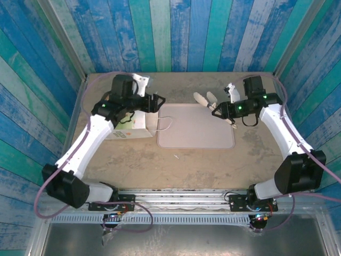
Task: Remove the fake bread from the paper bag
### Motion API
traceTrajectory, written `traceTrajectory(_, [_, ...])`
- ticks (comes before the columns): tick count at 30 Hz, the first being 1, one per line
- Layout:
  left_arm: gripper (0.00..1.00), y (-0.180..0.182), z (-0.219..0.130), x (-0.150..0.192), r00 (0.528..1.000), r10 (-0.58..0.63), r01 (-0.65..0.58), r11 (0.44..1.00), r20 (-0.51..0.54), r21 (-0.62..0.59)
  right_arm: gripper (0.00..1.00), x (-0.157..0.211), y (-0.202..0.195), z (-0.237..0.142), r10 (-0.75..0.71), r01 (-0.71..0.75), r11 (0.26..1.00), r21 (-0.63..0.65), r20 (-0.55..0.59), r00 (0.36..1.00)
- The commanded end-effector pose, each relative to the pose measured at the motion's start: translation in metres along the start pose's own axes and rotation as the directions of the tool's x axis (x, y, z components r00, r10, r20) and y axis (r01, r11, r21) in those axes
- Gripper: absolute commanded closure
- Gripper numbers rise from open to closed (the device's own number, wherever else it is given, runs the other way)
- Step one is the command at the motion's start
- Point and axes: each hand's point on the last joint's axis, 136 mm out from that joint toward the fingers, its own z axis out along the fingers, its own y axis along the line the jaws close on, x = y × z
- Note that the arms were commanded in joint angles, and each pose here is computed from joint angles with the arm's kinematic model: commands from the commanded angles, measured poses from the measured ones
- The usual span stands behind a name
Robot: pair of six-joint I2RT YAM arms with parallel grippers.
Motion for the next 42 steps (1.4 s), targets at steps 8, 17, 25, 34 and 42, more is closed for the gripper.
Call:
traceTrajectory(8, [0.49,0.013,0.047,0.021,0.970,-0.056,0.040,0.997,-0.235,-0.072,0.46,0.017,0.034,0.020,-0.081,0.071,0.983,-0.167,-0.053,0.995])
traceTrajectory(17, [0.91,0.021,0.044,0.016,0.968,-0.098,0.065,0.987,-0.233,-0.147,0.47,0.037,0.051,0.038,-0.076,0.038,0.954,-0.297,-0.119,0.990])
traceTrajectory(25, [1.00,0.013,0.004,0.007,0.989,-0.061,0.039,0.986,-0.136,-0.162,0.48,0.051,0.082,0.067,-0.166,0.087,0.931,-0.355,-0.198,0.966])
traceTrajectory(34, [1.00,0.014,-0.055,0.003,1.000,0.000,-0.001,0.969,-0.004,-0.247,0.51,0.061,0.120,0.103,-0.277,0.182,0.919,-0.349,-0.246,0.929])
traceTrajectory(42, [1.00,0.018,-0.088,0.004,0.993,0.083,-0.052,0.949,0.088,-0.310,0.53,0.077,0.160,0.109,-0.370,0.240,0.871,-0.428,-0.250,0.895])
